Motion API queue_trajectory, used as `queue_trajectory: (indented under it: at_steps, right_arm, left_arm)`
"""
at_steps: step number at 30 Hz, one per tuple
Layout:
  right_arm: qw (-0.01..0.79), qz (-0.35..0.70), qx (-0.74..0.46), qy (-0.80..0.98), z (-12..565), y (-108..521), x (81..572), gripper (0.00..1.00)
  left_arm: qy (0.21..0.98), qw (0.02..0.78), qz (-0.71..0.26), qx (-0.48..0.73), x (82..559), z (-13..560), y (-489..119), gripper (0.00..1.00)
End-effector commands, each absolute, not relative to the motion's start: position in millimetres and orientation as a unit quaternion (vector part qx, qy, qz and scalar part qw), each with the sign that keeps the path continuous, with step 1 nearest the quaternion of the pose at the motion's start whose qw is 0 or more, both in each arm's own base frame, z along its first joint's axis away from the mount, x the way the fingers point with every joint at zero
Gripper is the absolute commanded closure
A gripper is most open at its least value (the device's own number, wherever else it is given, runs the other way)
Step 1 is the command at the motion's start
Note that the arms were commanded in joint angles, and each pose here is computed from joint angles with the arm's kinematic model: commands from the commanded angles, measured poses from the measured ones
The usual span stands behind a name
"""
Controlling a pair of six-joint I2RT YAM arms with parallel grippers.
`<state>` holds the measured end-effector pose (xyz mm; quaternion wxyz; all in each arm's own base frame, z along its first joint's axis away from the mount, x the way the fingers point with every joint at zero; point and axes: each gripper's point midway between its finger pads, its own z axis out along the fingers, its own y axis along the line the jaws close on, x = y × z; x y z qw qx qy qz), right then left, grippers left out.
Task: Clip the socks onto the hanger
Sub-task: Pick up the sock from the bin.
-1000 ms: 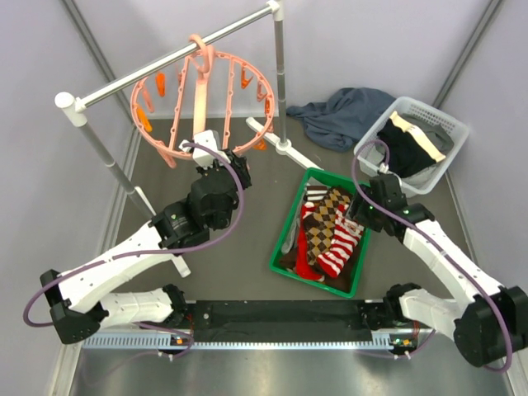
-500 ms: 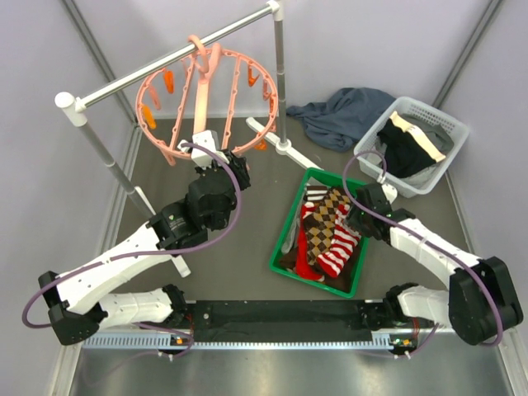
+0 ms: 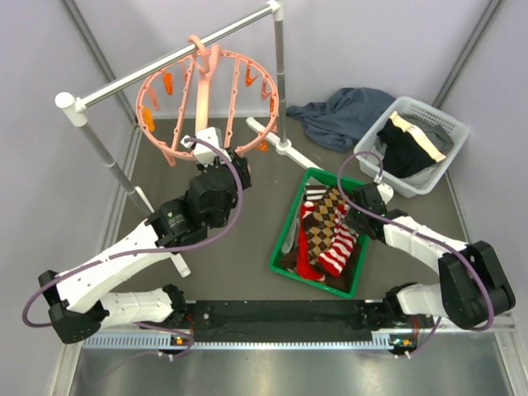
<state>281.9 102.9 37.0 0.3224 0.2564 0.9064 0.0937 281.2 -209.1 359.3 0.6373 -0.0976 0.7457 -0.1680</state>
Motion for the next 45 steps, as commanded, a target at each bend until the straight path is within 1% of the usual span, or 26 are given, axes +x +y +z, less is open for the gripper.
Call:
queue_trajectory:
  at_steps: [1,2,3,6,12,18,24,27,33,37,42,45]
  right_arm:
    - [0.353,0.098,0.245,0.898,44,107,297,0.71]
    - [0.354,0.096,0.240,0.899,44,106,297,0.72]
    - [0.351,0.089,0.233,0.902,44,105,295,0.78]
    - [0.355,0.083,0.215,0.906,52,104,295,0.85]
    - [0.382,0.079,0.164,0.906,88,100,285,0.92]
    - [0.413,0.095,0.118,0.898,122,100,277,0.93]
    - [0.452,0.150,0.040,0.879,163,120,273,0.94]
    - [0.482,0.180,-0.010,0.857,189,133,268,0.99]
    - [0.561,0.241,-0.133,0.781,250,173,259,1.00]
    - [0.595,0.254,-0.224,0.729,272,201,249,1.00]
    - [0.615,0.272,-0.316,0.670,291,245,228,1.00]
    - [0.629,0.284,-0.344,0.636,305,265,223,0.99]
  left_arm:
    - [0.758,0.625,-0.169,-0.077,277,355,-213,1.00]
    - [0.759,0.624,-0.169,-0.076,278,354,-214,1.00]
    - [0.759,0.624,-0.172,-0.076,277,355,-215,1.00]
    - [0.755,0.627,-0.178,-0.072,278,359,-218,1.00]
    - [0.762,0.615,-0.194,-0.054,278,356,-232,1.00]
    - [0.773,0.602,-0.199,-0.035,279,349,-244,1.00]
    - [0.773,0.596,-0.215,-0.028,277,350,-251,1.00]
    - [0.776,0.592,-0.219,-0.021,275,350,-254,1.00]
    - [0.779,0.584,-0.227,-0.011,273,349,-259,1.00]
    - [0.778,0.582,-0.235,-0.011,272,351,-261,1.00]
    - [0.777,0.578,-0.250,-0.012,269,353,-263,1.00]
    - [0.778,0.577,-0.250,-0.013,269,354,-263,1.00]
